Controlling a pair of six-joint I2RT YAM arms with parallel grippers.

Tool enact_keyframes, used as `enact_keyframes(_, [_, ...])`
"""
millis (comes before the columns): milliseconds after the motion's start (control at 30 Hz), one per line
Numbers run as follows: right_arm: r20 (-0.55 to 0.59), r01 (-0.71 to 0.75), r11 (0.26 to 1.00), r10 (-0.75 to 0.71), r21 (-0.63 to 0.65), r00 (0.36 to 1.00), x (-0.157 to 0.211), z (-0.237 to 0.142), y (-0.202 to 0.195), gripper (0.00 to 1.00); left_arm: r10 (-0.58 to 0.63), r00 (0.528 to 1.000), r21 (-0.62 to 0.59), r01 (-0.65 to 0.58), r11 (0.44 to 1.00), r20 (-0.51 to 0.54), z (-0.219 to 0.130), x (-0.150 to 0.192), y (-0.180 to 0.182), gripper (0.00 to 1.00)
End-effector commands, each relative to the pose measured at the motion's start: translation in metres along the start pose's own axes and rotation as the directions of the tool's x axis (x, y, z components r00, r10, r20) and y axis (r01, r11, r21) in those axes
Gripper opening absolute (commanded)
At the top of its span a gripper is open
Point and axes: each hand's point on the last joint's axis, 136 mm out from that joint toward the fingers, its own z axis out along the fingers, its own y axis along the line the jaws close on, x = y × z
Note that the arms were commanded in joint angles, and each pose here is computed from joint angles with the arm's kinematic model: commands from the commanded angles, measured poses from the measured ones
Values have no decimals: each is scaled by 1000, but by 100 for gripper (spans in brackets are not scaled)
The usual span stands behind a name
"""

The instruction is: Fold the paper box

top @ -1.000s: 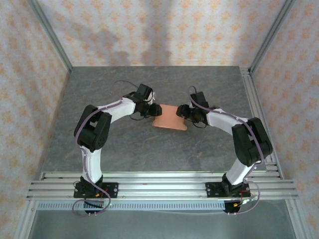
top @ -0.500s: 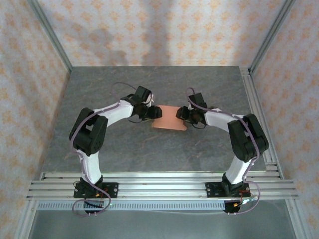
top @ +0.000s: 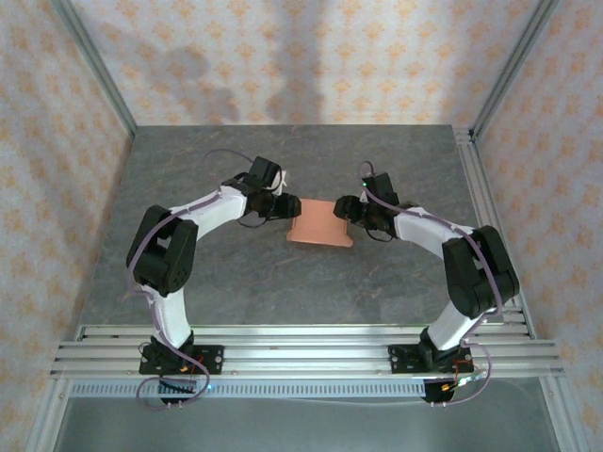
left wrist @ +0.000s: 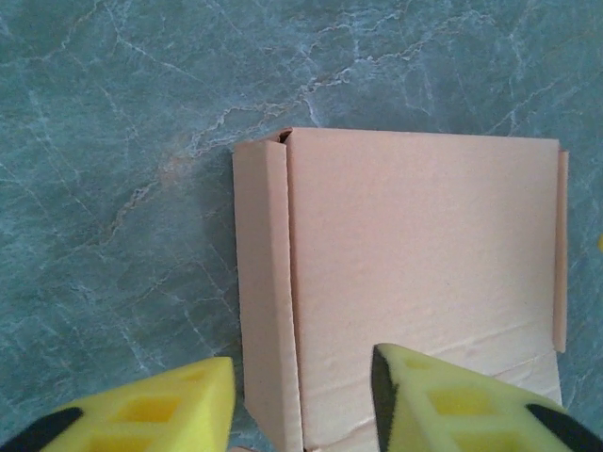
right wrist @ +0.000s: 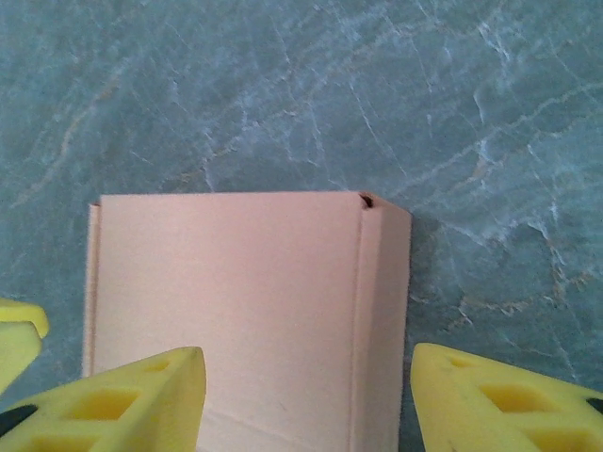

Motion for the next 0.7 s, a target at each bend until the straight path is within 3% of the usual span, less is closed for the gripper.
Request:
enact_keyframes(0, [28, -2, 1000, 2, 13, 1000, -3, -5, -4, 59, 9, 1000, 19, -9, 1000, -2, -1, -7, -2, 36])
enact_keyframes(400, [30, -6, 1000, 6, 14, 1000, -4, -5, -5, 59, -17, 999, -13, 16, 1000, -43, 17, 4, 14, 18])
enact_keyframes(667, [33, -25, 1000, 25, -1, 999, -6, -5, -3, 59, -47, 997, 37, 49, 998, -63, 19, 9, 20, 9])
